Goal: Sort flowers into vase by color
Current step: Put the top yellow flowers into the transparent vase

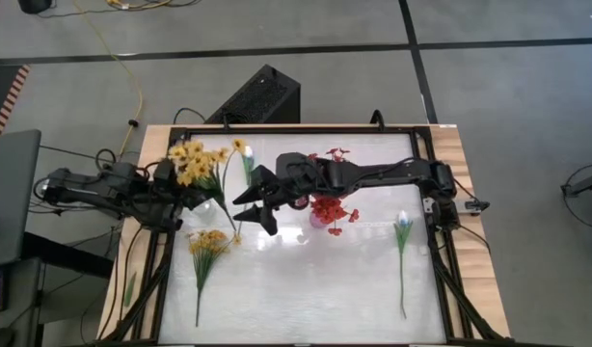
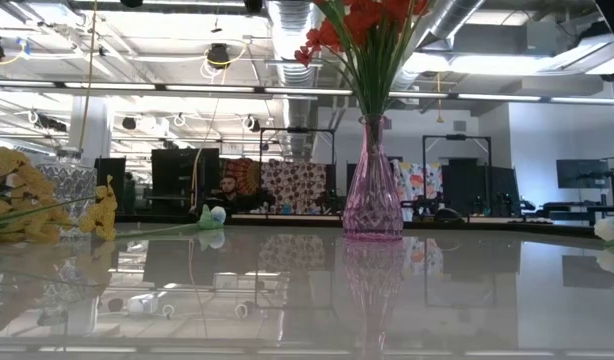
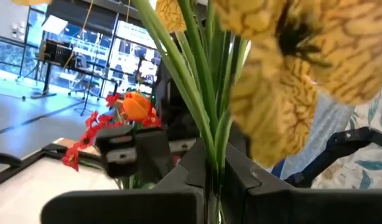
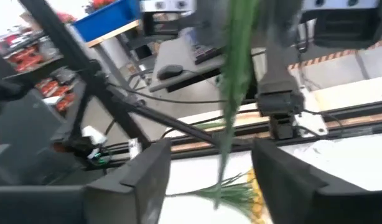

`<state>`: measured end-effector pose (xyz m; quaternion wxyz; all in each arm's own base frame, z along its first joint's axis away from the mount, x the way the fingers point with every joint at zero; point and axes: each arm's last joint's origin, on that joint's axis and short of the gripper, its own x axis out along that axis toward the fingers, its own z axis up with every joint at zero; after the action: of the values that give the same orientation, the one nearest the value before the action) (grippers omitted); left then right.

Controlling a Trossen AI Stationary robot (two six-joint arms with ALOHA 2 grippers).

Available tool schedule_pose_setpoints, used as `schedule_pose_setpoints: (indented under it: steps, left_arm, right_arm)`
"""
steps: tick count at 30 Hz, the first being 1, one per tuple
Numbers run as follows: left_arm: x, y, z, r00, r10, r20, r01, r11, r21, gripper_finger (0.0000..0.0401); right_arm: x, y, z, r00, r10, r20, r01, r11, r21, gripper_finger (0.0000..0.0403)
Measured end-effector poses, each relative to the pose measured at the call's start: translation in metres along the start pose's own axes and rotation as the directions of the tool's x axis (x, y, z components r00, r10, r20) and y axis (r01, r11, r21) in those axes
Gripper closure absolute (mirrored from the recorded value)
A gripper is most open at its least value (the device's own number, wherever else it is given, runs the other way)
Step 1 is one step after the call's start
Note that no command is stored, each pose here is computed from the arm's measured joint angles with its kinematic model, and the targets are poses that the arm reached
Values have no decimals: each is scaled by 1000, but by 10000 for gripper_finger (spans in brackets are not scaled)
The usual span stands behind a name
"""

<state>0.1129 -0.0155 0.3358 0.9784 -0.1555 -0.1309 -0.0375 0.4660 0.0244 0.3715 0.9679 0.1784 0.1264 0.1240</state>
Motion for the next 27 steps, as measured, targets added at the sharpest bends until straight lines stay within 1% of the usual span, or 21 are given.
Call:
schedule_pose_setpoints:
  steps: [3, 5, 6, 7, 10, 13, 15, 17, 19, 22, 24, 27]
  left_arm:
    - [-9, -2, 10, 998, 14, -56, -14, 1000, 11, 397]
    - [-16, -2, 18, 990, 53, -132, -50, 998, 26, 398]
    - [-21, -3, 22, 981, 77, -177, -72, 997, 38, 398]
    - [-24, -3, 25, 970, 103, -220, -94, 994, 50, 398]
    - [-35, -1, 29, 926, 185, -331, -169, 983, 78, 398]
    - [-47, 4, 25, 875, 280, -395, -250, 960, 126, 399]
    - [-53, 8, 20, 842, 361, -401, -321, 932, 166, 400]
    - [-58, 12, 17, 818, 432, -379, -378, 901, 212, 400]
    - [-61, 15, 14, 798, 488, -354, -418, 871, 258, 401]
    - [-64, 19, 10, 769, 556, -314, -481, 828, 289, 401]
    - [-66, 21, 5, 751, 582, -310, -506, 810, 296, 401]
    - [-66, 24, -6, 735, 596, -323, -521, 802, 294, 401]
  right_arm:
    - [-13, 4, 9, 999, 53, -15, -53, 999, -1, 123]
    - [-17, 4, 12, 997, 69, -24, -69, 998, 2, 118]
    - [-22, 5, 13, 997, 62, -38, -62, 998, 7, 118]
    - [-25, 5, 13, 997, 52, -61, -52, 999, 12, 118]
    - [-30, 7, 15, 996, 50, -69, -49, 999, 12, 118]
    - [-30, 12, 12, 994, 55, -90, -55, 998, 11, 118]
    - [-28, 17, 9, 992, 62, -108, -63, 998, 0, 117]
    - [-26, 21, 5, 990, 69, -125, -71, 997, -10, 117]
    - [-24, 26, 1, 988, 71, -140, -76, 997, -29, 117]
    - [-23, 32, -1, 987, 65, -144, -73, 996, -55, 117]
    - [-23, 34, -2, 987, 66, -146, -75, 996, -57, 117]
    - [-23, 34, -2, 988, 62, -144, -71, 996, -57, 117]
